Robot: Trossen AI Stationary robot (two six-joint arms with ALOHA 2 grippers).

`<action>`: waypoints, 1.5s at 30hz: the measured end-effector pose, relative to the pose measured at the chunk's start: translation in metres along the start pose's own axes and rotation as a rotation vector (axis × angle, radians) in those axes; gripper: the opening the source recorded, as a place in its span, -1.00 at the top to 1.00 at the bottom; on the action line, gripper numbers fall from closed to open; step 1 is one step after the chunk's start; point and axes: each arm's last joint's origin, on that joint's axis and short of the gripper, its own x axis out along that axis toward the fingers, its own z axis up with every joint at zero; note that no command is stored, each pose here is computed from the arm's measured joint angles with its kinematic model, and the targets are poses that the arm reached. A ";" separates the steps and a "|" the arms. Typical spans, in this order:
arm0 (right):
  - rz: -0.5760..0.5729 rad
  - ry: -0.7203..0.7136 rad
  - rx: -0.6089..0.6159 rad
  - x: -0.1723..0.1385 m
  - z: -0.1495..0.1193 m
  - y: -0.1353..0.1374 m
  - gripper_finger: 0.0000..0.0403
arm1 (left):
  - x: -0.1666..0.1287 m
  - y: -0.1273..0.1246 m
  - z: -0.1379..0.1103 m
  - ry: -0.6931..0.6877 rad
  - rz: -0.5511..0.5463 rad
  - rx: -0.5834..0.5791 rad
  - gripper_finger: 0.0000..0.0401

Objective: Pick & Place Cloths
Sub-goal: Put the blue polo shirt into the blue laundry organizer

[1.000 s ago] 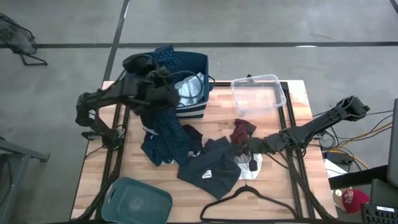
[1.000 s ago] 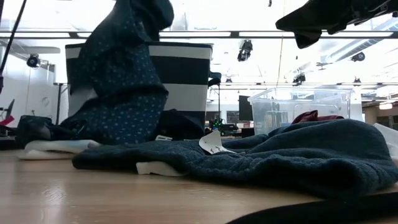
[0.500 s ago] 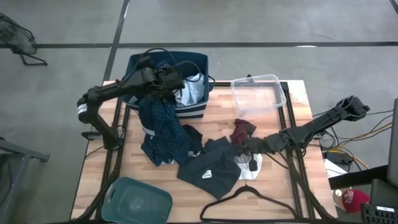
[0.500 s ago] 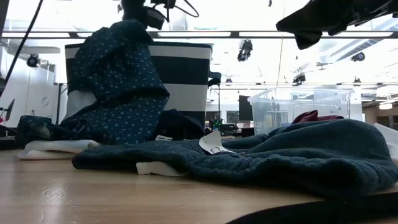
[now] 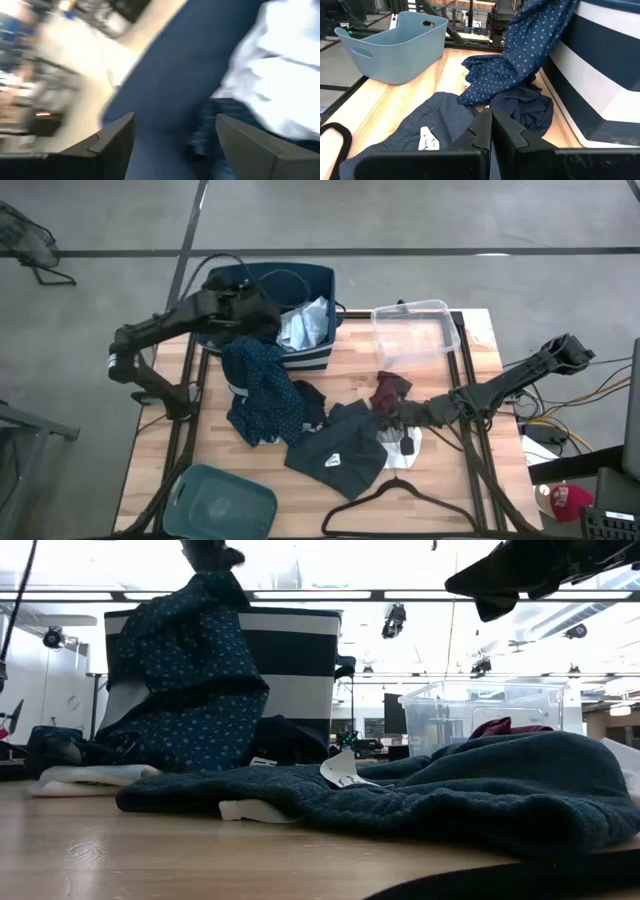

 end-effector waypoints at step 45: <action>0.000 -0.027 0.025 0.000 -0.003 0.000 0.96 | -0.022 -0.165 -0.214 -0.178 -0.282 -0.271 -0.42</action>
